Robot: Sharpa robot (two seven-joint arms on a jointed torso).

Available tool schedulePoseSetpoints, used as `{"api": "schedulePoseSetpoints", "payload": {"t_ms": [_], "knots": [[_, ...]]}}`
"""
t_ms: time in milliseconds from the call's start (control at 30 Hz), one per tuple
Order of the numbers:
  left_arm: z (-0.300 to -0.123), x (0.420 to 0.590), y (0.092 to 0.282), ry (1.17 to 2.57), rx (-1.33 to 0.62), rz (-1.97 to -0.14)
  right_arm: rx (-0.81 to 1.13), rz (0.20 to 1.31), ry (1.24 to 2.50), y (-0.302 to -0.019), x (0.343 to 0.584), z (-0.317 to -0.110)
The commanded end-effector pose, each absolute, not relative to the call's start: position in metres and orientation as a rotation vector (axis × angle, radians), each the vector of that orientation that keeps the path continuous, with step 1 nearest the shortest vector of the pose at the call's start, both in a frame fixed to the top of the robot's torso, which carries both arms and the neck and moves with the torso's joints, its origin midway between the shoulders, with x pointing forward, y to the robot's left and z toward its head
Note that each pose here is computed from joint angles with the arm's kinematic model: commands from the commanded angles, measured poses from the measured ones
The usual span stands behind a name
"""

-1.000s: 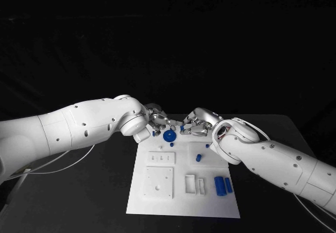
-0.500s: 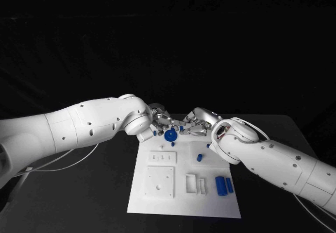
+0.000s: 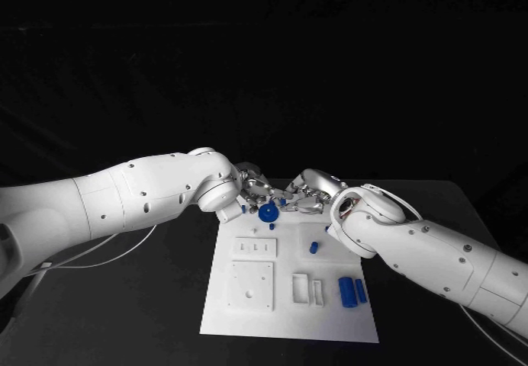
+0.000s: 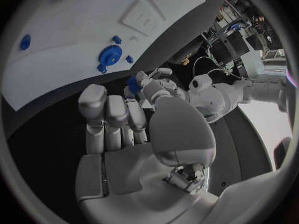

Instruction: Assemble the parts on the task board

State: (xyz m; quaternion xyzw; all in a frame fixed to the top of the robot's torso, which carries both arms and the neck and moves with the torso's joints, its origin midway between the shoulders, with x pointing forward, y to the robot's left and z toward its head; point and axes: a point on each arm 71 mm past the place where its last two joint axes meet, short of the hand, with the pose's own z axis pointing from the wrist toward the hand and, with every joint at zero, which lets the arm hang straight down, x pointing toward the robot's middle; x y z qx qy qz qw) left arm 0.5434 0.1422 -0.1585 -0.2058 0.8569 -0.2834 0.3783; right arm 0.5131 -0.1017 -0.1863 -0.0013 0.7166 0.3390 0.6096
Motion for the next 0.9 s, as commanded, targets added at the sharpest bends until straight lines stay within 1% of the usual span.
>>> {"api": "schedulePoseSetpoints", "payload": {"t_ms": [33,567,900], "knots": [[-0.1579,0.5421,0.1372,2.207,-0.501,-0.743,-0.028,0.784,1.661,-0.0978,0.5115,-0.1860],[-0.1584,0.5409,0.1326,2.213,-0.501,-0.765,-0.036,0.784,1.662,-0.0943,0.5115,-0.1868],[-0.1582,0.5408,0.1350,2.210,-0.530,-0.790,-0.035,0.770,1.673,-0.0972,0.5135,-0.1897]]}}
